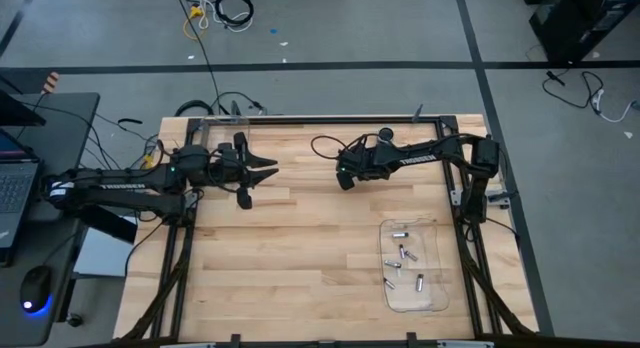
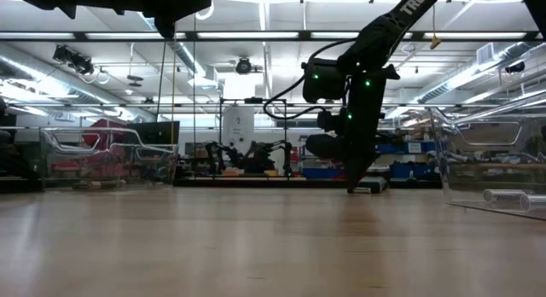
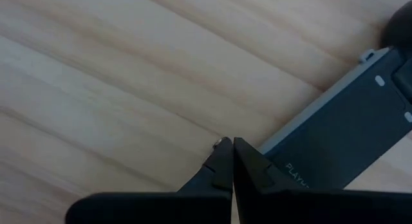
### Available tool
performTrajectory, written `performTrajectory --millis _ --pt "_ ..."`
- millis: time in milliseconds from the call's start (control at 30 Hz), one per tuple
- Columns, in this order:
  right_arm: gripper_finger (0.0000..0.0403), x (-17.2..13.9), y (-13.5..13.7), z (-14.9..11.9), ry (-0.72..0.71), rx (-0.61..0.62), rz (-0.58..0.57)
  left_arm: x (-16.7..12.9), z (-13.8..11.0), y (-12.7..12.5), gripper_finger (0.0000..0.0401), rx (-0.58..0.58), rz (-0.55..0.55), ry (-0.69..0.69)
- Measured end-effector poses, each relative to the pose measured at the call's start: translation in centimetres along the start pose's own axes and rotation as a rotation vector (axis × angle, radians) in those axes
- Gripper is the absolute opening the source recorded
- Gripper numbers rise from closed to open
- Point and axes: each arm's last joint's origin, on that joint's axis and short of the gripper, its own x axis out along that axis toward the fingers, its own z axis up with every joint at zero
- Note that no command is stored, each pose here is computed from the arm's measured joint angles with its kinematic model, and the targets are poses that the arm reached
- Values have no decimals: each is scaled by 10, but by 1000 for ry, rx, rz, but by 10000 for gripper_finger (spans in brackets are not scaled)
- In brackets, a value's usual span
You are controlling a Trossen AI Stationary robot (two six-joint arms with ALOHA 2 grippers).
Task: Sort batteries
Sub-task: Put the silver battery into the bottom transparent bin
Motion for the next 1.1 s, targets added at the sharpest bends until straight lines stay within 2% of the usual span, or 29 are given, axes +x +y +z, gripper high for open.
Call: performTrajectory --millis 500,1100 --pt "0 -2 5 -2 2 -4 38 0 0 0 90 0 0 2" --pt "0 -1 3 -2 -36 -8 -10 0 0 0 90 0 0 4"
